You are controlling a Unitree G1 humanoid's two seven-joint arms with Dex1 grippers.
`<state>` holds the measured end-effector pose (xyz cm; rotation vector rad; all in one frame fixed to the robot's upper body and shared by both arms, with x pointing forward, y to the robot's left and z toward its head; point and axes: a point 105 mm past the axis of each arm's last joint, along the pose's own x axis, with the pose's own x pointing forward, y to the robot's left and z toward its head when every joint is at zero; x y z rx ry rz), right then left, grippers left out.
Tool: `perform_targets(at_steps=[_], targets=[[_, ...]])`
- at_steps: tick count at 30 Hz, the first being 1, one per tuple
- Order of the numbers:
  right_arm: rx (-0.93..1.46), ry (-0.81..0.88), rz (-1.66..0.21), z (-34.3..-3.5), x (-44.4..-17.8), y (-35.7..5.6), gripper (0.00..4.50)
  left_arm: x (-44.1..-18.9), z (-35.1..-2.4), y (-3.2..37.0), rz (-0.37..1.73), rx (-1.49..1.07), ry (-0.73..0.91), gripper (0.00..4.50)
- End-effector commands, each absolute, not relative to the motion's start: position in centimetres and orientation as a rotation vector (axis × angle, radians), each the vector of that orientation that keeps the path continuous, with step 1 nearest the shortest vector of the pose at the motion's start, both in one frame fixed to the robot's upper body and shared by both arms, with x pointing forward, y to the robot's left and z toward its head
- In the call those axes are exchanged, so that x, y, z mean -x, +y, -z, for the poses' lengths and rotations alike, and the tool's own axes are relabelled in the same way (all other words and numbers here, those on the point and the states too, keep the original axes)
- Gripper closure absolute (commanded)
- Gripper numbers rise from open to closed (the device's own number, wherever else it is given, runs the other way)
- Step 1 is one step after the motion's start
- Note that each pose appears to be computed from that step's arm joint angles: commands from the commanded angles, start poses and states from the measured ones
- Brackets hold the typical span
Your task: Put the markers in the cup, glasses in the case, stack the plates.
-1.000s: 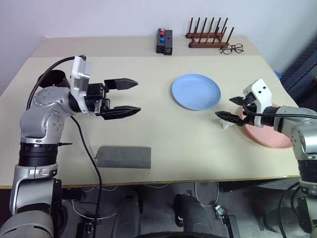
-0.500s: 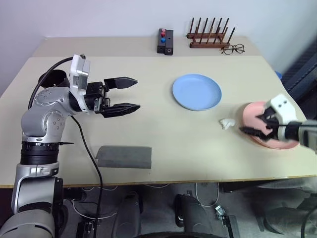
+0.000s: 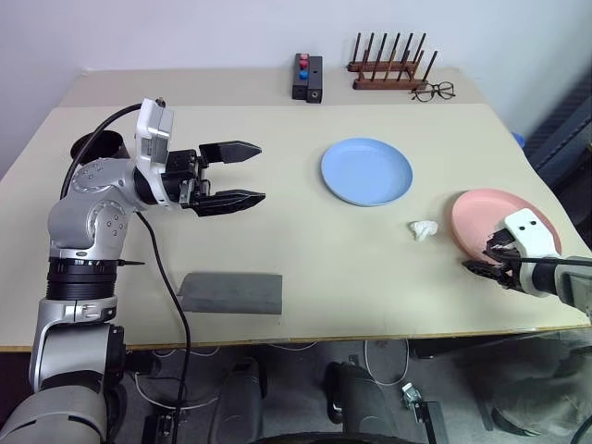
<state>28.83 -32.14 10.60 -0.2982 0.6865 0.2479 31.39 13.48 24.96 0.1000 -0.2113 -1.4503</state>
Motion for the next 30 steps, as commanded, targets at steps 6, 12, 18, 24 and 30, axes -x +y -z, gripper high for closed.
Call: perform_targets(at_steps=[6, 12, 18, 24, 30], targets=[[0.385, 0.587, -0.252, -13.5, -31.0, -32.0, 4.46, -31.3, -26.3, 13.7, 1.419, -0.143, -0.254, 0.00], [0.556, 0.357, -0.238, -18.1, -34.7, -31.4, 4.46, -31.3, -26.3, 13.8, 1.399, -0.143, -0.255, 0.00], [0.623, 0.225, -0.396, -18.9, -38.0, -26.6, 4.46, -31.8, -27.3, 15.0, 1.347, -0.137, -0.252, 0.00], [0.664, 0.107, -0.566, -18.9, -41.5, -20.1, 4.46, -31.4, -27.5, 16.0, 1.305, -0.169, -0.254, 0.00], [0.655, 0.085, -0.617, -17.9, -43.3, -17.2, 4.46, -30.8, -27.4, 16.1, 1.279, -0.175, -0.252, 0.00]])
